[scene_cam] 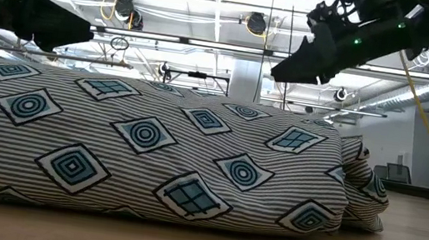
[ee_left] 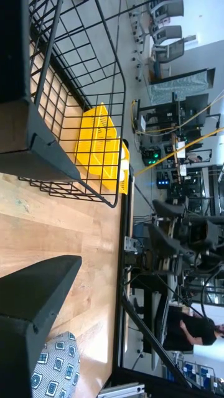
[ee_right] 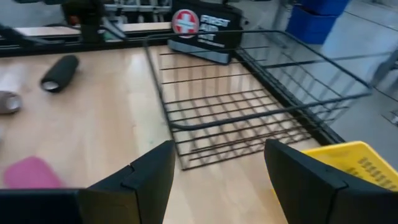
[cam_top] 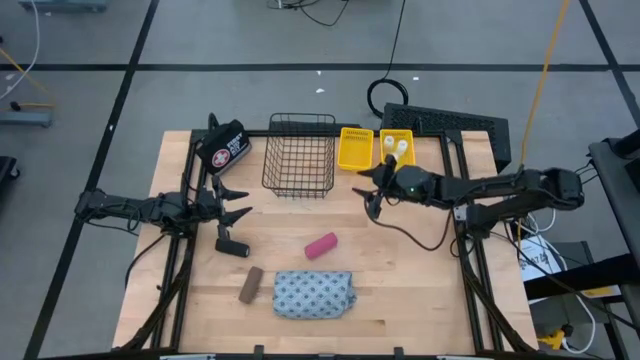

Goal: Pick & Place Medicine items
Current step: Put the pink bandage into the left yellow basket

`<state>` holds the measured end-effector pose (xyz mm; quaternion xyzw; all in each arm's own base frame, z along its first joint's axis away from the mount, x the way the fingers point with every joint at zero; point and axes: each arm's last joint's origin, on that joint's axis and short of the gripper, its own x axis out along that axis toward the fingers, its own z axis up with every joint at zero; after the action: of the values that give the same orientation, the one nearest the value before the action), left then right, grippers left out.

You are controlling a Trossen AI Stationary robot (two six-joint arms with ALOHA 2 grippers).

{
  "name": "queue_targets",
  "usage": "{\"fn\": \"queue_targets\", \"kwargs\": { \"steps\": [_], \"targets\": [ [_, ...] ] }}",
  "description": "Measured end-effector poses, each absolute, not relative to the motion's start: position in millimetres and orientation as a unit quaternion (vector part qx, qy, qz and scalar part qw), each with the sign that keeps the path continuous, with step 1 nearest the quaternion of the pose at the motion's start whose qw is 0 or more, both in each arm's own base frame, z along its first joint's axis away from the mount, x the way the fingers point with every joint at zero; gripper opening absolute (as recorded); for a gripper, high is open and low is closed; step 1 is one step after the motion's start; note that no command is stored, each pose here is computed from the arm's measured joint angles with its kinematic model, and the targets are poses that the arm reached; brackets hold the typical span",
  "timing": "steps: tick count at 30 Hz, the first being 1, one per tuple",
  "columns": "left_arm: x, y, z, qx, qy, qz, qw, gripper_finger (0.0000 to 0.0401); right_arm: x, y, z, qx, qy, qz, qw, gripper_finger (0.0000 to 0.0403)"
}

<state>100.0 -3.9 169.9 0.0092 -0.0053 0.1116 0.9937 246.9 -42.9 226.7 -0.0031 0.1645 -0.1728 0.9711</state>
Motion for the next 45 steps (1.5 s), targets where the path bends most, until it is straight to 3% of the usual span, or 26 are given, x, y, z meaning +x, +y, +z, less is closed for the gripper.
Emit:
{"fn": "queue_targets", "kwargs": {
  "steps": [21, 31, 36, 45],
  "targets": [
    [100, -4, 170, 0.009, -0.005, 0.111, 0.994, 0.0214, 270, 40, 194, 0.04, 0.191, -0.032, 0.98, 0.0238],
    [100, -4, 170, 0.009, -0.005, 0.112, 0.994, 0.0214, 293, 71, 156, -0.029, 0.162, 0.022, 0.986, 0.0239],
    [100, -4, 170, 0.009, -0.006, 0.112, 0.994, 0.0214, 306, 79, 131, -0.034, 0.171, 0.029, 0.984, 0.0264],
    [100, -4, 170, 0.009, -0.005, 0.112, 0.994, 0.0214, 329, 82, 123, -0.095, 0.242, -0.016, 0.965, 0.0303]
  ]
}}
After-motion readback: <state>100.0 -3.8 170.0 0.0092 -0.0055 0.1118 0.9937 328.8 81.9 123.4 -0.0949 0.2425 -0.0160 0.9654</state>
